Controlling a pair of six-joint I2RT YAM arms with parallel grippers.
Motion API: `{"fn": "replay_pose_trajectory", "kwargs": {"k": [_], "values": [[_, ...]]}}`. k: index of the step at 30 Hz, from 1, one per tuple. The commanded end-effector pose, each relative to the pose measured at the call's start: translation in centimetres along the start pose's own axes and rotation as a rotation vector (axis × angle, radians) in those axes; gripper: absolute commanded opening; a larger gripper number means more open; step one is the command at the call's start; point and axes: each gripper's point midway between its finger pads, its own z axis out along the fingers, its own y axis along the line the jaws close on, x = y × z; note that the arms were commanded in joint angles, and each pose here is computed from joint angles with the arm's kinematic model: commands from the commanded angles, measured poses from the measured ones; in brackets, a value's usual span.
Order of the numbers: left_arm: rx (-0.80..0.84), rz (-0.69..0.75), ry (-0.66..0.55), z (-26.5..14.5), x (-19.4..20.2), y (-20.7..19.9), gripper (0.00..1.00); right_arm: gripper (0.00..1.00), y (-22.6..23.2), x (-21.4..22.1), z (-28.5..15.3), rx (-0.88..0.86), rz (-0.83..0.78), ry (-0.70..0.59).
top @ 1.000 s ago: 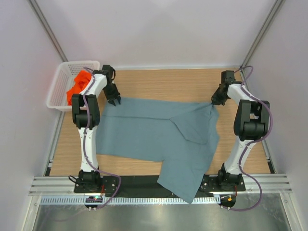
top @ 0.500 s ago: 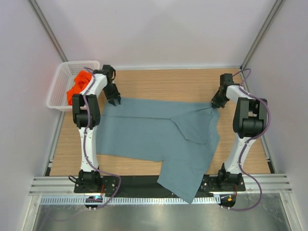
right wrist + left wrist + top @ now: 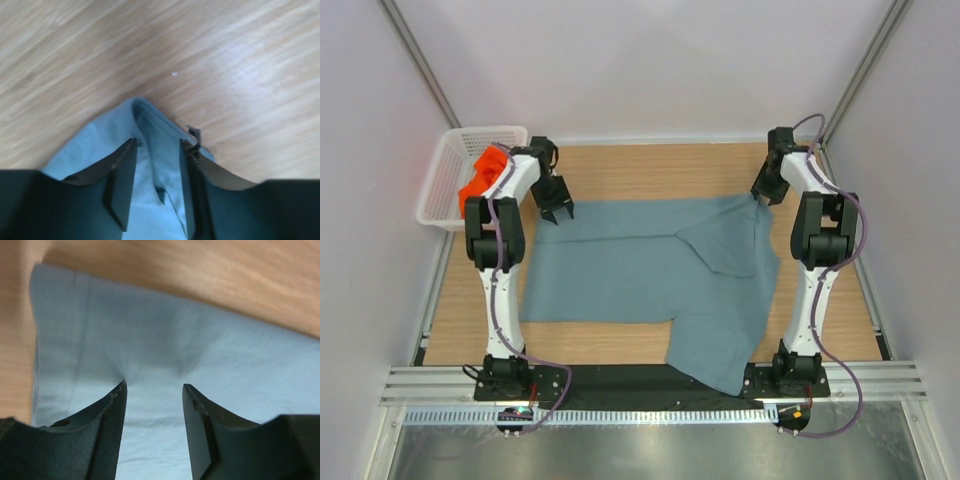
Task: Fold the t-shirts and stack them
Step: Fold the tshirt
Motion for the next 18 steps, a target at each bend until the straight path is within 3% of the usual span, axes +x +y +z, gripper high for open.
{"fn": "replay_pose_trajectory", "kwargs": {"k": [1, 2, 5, 8, 15, 18], "values": [[0.065, 0.014, -0.088, -6.1, 0.0, -1.3, 0.51, 0.48, -2.3, -2.1, -7.3, 0.112, -0.11, -0.063], [0.063, 0.014, -0.082, -6.5, 0.6, -1.1, 0.51, 0.53, -2.5, -2.3, -9.0, 0.145, -0.161, -0.094], [0.079, 0.021, -0.097, -8.6, 2.2, -0.8, 0.52, 0.55, -0.7, -0.5, -13.7, 0.127, -0.263, -0.143], [0.102, 0.03, -0.099, -10.3, 4.5, -0.7, 0.52, 0.56, 1.7, 3.6, -16.7, 0.072, -0.37, -0.141], [0.173, 0.056, -0.044, -12.2, 11.9, -0.8, 0.52, 0.51, 6.3, 17.0, -17.3, -0.151, -0.547, -0.017], [0.208, 0.065, -0.045, -13.0, 14.1, -1.0, 0.52, 0.49, 6.3, 19.9, -16.1, -0.133, -0.617, 0.001]]}}
